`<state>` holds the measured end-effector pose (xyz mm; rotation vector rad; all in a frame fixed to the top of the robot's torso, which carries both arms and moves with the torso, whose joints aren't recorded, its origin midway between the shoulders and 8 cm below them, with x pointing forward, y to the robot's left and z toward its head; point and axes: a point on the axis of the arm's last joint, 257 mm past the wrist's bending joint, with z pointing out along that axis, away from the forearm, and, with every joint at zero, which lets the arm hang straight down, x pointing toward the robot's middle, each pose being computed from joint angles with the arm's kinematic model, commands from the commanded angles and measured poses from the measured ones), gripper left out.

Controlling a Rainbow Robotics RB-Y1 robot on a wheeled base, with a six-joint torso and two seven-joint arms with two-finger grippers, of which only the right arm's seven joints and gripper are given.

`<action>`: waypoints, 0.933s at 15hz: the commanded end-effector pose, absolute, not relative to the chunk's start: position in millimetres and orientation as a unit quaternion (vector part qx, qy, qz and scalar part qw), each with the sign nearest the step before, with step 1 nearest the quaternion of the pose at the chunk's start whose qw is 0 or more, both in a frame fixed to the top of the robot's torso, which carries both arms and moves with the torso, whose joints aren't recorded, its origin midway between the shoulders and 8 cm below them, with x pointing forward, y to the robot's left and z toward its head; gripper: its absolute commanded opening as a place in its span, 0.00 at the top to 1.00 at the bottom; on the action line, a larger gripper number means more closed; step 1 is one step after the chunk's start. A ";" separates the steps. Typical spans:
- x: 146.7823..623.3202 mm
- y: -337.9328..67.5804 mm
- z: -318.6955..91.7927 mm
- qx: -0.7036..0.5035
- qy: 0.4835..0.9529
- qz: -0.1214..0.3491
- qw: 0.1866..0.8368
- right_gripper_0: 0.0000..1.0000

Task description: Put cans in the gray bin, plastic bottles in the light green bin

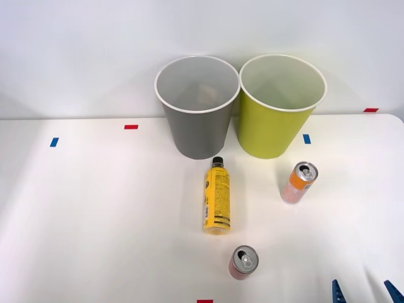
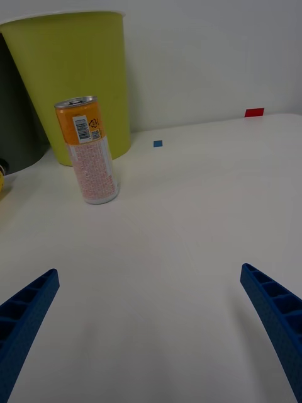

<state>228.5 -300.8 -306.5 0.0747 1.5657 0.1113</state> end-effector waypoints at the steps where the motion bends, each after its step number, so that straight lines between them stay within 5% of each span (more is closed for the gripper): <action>1: 228.5 -300.8 -306.5 0.034 0.705 0.050 0.707 0.00; 14: 228.5 -300.8 -306.5 0.034 0.705 0.050 0.707 0.00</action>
